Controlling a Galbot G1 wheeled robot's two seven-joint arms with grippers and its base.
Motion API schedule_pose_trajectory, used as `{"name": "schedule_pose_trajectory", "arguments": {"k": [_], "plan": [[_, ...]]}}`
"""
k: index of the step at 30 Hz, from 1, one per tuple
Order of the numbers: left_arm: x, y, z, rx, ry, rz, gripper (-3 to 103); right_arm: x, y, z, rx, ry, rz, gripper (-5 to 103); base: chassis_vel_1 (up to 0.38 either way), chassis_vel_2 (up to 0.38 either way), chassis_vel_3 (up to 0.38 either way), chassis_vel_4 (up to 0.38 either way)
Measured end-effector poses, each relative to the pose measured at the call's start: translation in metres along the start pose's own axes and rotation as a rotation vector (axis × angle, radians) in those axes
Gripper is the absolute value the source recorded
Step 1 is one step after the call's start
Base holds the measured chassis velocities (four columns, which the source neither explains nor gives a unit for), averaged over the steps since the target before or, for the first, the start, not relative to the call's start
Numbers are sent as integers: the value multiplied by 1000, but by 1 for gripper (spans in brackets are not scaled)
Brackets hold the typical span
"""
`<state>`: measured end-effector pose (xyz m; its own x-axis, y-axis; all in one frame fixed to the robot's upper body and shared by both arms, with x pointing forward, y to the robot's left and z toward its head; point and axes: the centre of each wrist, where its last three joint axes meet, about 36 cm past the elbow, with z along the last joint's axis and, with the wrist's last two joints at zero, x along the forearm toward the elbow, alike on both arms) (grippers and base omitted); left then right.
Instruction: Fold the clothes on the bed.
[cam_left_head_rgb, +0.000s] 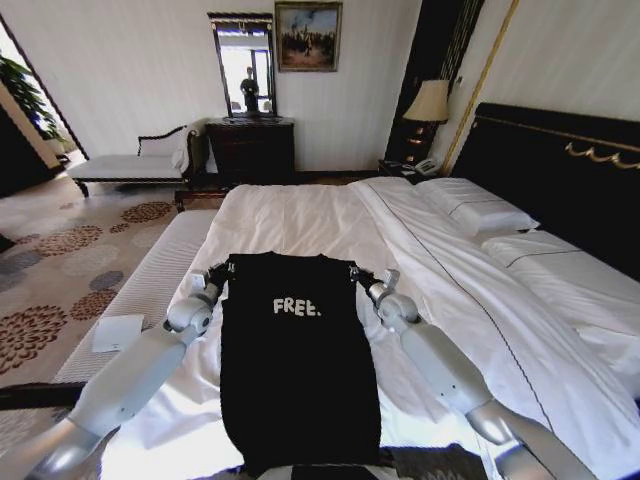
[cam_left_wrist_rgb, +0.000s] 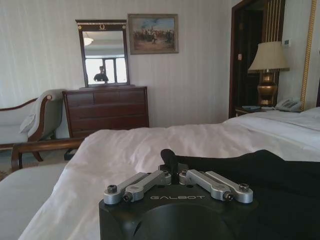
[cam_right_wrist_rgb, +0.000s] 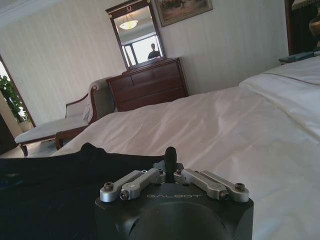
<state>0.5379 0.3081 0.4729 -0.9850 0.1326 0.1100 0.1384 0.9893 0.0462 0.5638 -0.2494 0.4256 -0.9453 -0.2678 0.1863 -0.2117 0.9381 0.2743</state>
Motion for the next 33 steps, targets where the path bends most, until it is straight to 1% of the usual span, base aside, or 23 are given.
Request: {"name": "schedule_pose_trajectory", "arguments": {"k": [1,5,6,7,9,10,12,13,15,16,19,20,21,24,25,28,33], "plan": [[0,0,0,0,0,0,2,0,0,0,0,0,0,2,0,0,0,0],[-31,3,-21,-25,-9,10,2,-10,-12,-15,18,-20,29,2,0,0,0,0],[-31,3,-21,-25,-9,10,2,-10,-12,-15,18,-20,29,2,0,0,0,0],[-38,4,-23,-27,-7,9,2,-12,-13,-16,19,-22,34,2,0,0,0,0],[-61,1,-28,-31,6,13,2,-23,-15,-17,16,-22,49,2,0,0,0,0],[-69,0,-27,-34,13,15,2,-27,-16,-16,18,-22,55,2,0,0,0,0],[-74,0,-26,-38,20,19,2,-31,-17,-16,21,-21,59,2,0,0,0,0],[-88,-1,-21,-49,38,27,2,-42,-19,-13,32,-14,73,2,0,0,0,0],[-104,-7,-15,-52,53,38,2,-55,-21,-8,43,-6,86,2,0,0,0,0],[-104,-7,-15,-52,53,38,2,-55,-21,-8,43,-6,86,2,0,0,0,0],[-133,-17,-10,-44,61,48,2,-77,-25,-3,76,-5,115,2,0,0,0,0],[-140,-20,-10,-43,59,52,2,-83,-27,-4,88,-10,124,2,0,0,0,0],[-140,-20,-10,-43,59,52,2,-83,-27,-4,88,-10,124,2,0,0,0,0],[-164,-26,-5,-47,70,58,2,-102,-35,-14,161,-34,150,2,0,0,0,0],[-164,-26,-5,-47,70,58,2,-102,-35,-14,161,-34,150,2,0,0,0,0],[-175,-28,4,-52,79,54,2,-117,-38,-26,209,-51,156,2,0,0,0,0],[-185,-32,11,-48,82,45,2,-133,-39,-29,242,-61,160,2,0,0,0,0]]}}
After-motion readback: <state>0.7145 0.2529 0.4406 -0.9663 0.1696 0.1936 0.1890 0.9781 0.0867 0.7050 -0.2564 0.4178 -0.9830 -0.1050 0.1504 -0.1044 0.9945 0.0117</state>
